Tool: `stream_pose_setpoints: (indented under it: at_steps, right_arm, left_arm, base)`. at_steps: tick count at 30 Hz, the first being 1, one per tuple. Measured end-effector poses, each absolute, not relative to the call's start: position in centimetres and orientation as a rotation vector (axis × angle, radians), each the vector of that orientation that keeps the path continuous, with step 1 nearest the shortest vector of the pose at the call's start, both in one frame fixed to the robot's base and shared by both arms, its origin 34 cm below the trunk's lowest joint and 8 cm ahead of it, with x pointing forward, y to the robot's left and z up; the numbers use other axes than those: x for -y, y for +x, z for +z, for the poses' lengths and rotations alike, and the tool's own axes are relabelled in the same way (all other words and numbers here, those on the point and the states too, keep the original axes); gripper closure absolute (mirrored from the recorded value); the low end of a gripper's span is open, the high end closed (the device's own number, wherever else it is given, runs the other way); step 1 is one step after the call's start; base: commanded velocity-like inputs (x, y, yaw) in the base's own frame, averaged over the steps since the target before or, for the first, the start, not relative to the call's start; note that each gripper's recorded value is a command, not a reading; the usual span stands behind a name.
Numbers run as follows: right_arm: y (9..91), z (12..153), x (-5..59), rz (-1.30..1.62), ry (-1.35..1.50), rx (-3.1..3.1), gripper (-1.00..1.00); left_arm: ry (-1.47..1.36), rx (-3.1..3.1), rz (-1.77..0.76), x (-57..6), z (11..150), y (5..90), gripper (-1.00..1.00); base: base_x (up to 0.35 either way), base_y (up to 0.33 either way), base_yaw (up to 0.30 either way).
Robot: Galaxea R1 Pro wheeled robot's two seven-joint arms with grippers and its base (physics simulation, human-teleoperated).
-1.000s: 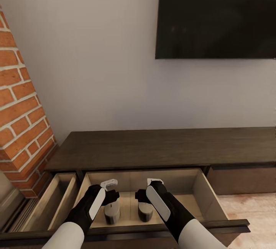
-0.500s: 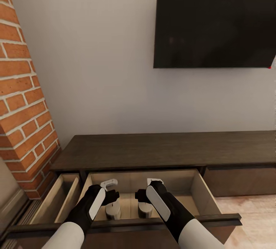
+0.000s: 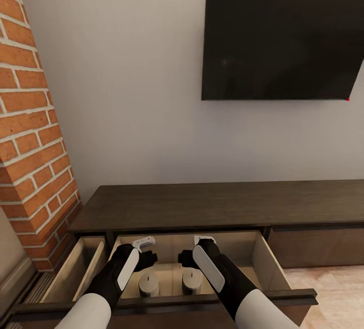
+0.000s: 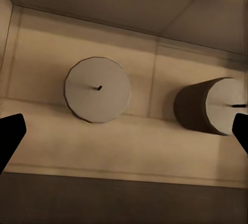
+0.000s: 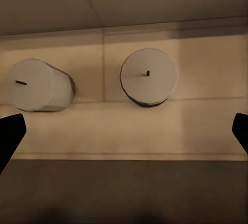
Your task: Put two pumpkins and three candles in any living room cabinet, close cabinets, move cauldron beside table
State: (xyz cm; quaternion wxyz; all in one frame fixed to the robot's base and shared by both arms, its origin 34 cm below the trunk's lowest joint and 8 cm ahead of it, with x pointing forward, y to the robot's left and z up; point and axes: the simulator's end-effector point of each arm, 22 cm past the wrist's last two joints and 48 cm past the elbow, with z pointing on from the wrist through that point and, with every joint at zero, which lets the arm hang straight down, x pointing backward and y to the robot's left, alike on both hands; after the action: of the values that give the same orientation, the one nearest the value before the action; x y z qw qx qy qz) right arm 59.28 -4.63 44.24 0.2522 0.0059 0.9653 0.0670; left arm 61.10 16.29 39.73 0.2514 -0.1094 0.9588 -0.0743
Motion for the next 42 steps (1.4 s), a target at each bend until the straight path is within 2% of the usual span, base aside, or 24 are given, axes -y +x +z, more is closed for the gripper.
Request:
stream_pose_setpoints:
  at_steps: [35, 42]
  right_arm:
    - [61.3, 52.0, 4.7, 0.182, 0.019, -2.625, -1.0]
    - [62.5, 55.4, 4.2, 0.207, 0.027, -2.58, -1.0]
  left_arm:
    - [-0.281, -2.661, -0.203, -16.5, 47.2, 62.2, -1.0]
    - [-0.28, -2.664, -0.156, -19.9, 49.7, 63.1, -1.0]
  base:
    - [0.0, 0.0, 0.0]
    - [0.0, 0.0, 0.0]
